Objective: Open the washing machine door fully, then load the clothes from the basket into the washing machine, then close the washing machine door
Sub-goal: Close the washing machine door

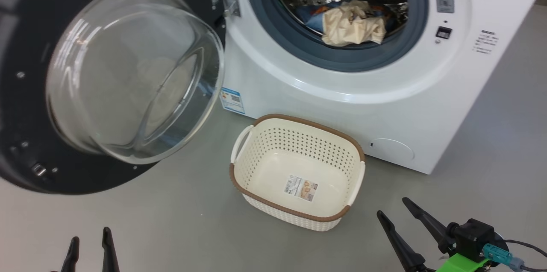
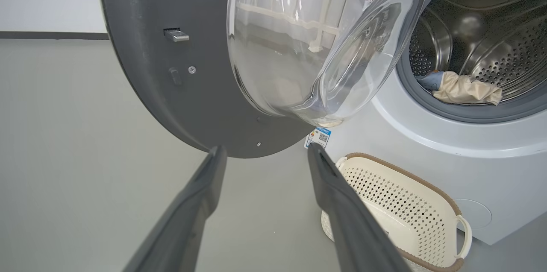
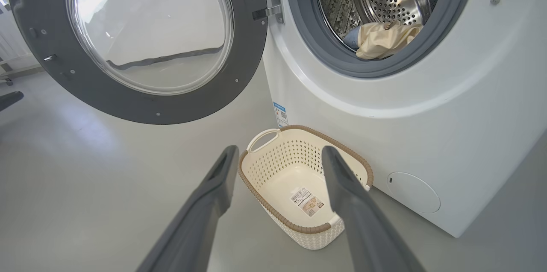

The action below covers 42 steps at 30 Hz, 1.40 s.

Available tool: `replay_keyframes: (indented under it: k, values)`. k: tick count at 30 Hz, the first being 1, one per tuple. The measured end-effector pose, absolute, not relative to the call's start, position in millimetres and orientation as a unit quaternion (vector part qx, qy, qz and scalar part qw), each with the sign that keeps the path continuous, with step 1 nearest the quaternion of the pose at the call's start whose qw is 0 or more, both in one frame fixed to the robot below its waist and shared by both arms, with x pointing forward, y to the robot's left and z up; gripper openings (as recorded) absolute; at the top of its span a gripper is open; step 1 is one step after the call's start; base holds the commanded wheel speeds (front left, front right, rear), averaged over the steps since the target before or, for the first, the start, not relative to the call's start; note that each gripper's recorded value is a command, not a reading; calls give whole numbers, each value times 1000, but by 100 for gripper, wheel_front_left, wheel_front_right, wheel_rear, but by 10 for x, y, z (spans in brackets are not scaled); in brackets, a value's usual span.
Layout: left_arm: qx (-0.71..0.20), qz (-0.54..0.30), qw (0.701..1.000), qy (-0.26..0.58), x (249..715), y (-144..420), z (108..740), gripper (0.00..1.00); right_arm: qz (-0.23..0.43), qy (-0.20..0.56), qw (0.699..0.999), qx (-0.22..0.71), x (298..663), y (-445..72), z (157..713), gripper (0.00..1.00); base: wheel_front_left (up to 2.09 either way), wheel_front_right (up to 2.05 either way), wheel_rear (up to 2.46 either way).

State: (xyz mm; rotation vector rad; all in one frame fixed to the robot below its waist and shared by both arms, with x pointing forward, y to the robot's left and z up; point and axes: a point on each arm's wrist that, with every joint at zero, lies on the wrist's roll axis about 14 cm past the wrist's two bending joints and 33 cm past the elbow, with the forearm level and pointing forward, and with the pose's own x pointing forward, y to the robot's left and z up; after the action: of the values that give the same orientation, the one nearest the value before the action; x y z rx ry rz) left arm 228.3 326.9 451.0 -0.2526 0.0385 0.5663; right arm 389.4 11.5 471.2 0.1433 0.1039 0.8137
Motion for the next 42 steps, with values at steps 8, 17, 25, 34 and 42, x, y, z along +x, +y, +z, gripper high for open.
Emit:
replay_keyframes:
  k: [8, 17, 25, 34, 42]
  values:
    - [-144, 334, 931, 20, 1914, 3401, 4440, 100, 457, 40, 886, 68, 3864, 556, 4815, 100, 0, 0, 0]
    - [-149, 358, 922, 19, 1772, 3434, 4438, 100, 483, 47, 872, 70, 3835, 728, 4801, 100, 0, 0, 0]
    - [-155, 364, 918, 6, 1772, 3459, 4502, 100, 486, 41, 870, 70, 3869, 766, 4836, 100, 0, 0, 0]
    - [-129, 359, 918, -113, 1861, 3792, 5211, 0, 476, 39, 875, 73, 3903, 716, 4849, 100, 0, 0, 0]
    - [-74, 343, 907, -233, 1877, 4328, 6125, 0, 454, 50, 886, 81, 3880, 595, 4789, 100, 0, 0, 0]
